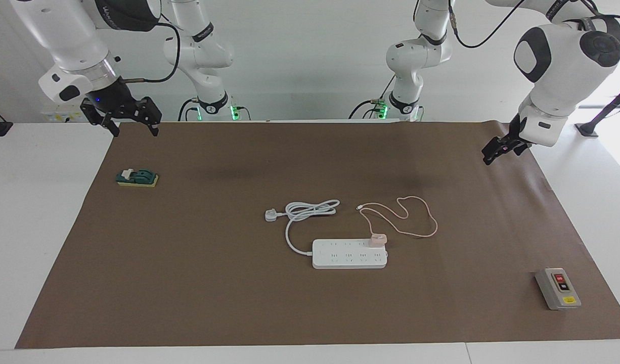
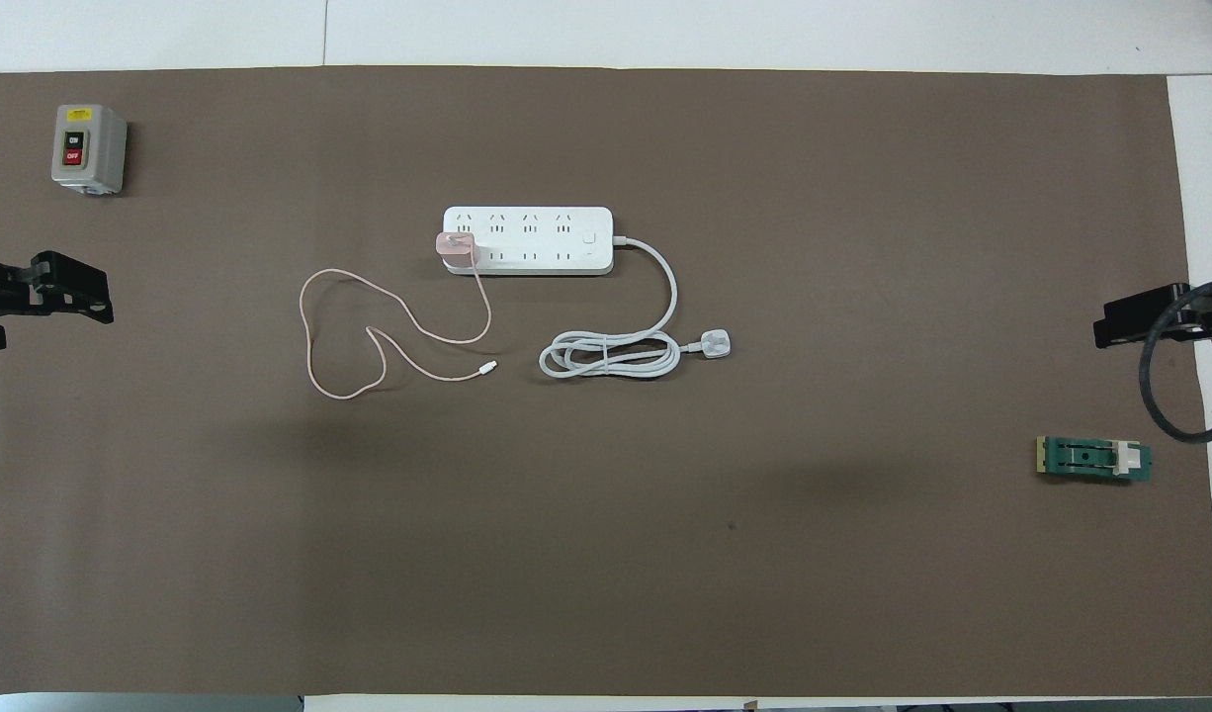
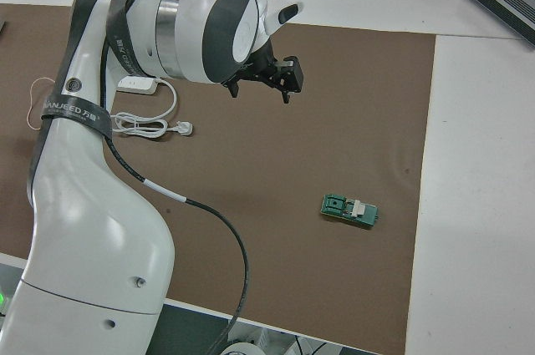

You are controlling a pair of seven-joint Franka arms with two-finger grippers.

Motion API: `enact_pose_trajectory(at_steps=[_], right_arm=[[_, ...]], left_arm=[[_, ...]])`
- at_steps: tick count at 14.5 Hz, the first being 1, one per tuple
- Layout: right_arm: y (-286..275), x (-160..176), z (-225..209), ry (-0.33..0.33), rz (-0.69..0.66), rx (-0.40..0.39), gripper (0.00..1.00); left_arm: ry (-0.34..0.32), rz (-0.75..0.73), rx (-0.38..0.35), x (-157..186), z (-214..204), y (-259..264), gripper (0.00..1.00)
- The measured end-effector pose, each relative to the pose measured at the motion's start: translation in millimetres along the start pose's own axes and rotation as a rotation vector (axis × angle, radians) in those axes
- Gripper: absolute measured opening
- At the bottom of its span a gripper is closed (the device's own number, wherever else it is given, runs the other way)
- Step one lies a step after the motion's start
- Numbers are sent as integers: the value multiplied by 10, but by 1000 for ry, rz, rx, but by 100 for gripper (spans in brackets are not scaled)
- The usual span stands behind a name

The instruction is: Plug charger into power strip

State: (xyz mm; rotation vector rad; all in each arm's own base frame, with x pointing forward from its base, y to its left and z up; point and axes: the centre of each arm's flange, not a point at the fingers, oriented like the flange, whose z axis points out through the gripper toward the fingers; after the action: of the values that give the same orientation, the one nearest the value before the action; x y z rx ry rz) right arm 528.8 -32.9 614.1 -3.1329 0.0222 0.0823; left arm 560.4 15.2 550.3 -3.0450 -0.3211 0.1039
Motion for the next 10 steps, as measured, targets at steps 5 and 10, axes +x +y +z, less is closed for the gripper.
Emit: enact_pose_trajectory(at_steps=[5,10], right_arm=[[0,0,0,0,0,0,100],[0,0,0,0,0,0,100]], left_arm=[[26,-36,-5,16,-46,-15,100],[16,-34,-56,-83,-168,-28,100]])
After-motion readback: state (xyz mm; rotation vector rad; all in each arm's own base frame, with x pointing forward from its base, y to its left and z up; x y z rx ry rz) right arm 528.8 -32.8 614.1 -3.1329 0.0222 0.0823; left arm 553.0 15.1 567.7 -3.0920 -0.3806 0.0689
